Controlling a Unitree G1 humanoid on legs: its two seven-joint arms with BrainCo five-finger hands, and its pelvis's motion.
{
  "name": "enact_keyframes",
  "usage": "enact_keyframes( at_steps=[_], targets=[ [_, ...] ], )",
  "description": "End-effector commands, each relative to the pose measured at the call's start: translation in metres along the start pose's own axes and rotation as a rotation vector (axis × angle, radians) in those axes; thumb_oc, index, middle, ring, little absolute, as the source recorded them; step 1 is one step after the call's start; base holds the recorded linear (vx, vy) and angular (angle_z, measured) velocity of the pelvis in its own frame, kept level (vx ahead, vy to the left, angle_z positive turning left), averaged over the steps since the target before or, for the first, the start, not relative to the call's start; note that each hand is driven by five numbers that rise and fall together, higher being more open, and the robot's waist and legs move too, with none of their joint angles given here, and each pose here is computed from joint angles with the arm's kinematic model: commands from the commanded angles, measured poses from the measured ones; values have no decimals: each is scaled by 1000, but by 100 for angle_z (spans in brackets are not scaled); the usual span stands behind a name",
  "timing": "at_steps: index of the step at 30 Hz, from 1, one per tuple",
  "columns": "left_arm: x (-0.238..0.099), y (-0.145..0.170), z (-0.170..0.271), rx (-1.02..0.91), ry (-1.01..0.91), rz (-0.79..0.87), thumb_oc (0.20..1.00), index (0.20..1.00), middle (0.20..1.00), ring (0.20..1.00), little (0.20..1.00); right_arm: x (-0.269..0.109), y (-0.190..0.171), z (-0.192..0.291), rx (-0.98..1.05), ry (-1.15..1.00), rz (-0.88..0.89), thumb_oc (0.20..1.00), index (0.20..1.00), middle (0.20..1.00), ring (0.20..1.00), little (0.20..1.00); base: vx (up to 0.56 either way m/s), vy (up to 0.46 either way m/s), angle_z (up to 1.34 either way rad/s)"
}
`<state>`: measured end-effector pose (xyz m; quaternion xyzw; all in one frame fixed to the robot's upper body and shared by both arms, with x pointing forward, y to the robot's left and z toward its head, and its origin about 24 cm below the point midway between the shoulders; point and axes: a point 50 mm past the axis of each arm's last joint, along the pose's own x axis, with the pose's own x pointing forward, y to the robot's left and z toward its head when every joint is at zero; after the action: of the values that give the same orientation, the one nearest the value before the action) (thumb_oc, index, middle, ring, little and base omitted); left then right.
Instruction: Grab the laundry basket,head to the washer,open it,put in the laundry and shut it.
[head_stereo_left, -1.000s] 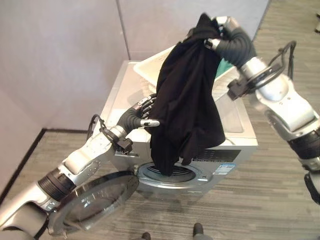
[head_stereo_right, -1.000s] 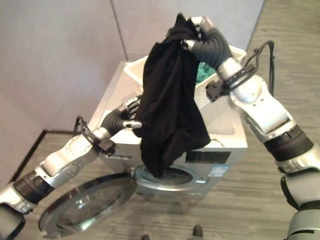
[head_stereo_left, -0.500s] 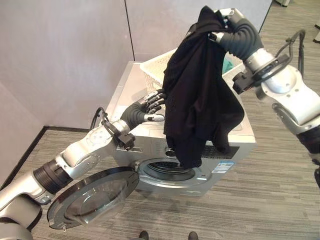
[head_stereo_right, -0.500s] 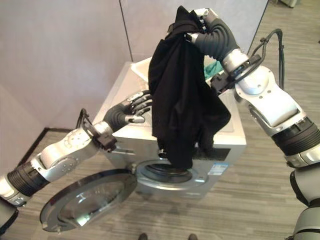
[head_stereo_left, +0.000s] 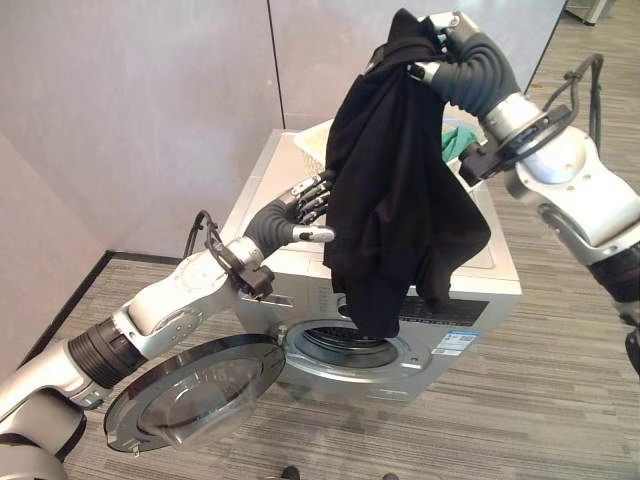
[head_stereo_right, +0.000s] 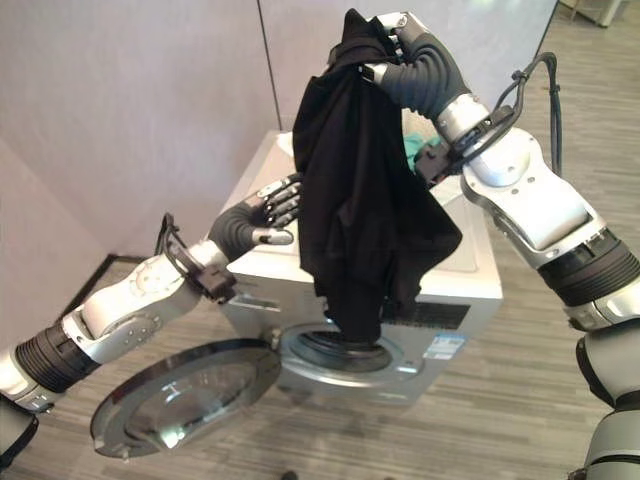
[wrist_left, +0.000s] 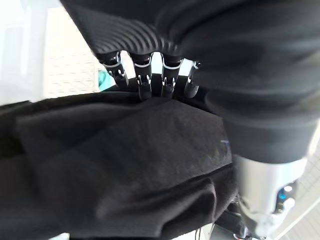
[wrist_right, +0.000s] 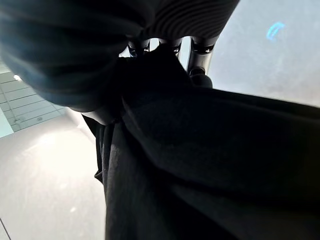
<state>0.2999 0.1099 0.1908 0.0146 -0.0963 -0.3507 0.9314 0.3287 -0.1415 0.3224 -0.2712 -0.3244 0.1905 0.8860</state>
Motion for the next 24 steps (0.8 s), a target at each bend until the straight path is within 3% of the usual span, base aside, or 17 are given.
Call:
enact_keyframes(
  at_steps=[1, 13, 24],
  targets=[
    [21, 11, 38, 101, -123, 24, 1000, 1000, 1000, 1000, 1000, 25, -16, 46, -34, -176, -67, 200, 200, 200, 200, 200, 0, 0, 0],
    [32, 9, 69, 165, -154, -26, 1000, 1000, 1000, 1000, 1000, 43, -30, 67, -82, -190, -111, 200, 200, 200, 200, 200, 0, 0, 0],
    [25, -6, 35, 15, -64, -75, 1000, 1000, 1000, 1000, 1000, 50, -25, 66, -36, -189, -126, 200, 200, 200, 200, 200, 6, 1, 5]
  ],
)
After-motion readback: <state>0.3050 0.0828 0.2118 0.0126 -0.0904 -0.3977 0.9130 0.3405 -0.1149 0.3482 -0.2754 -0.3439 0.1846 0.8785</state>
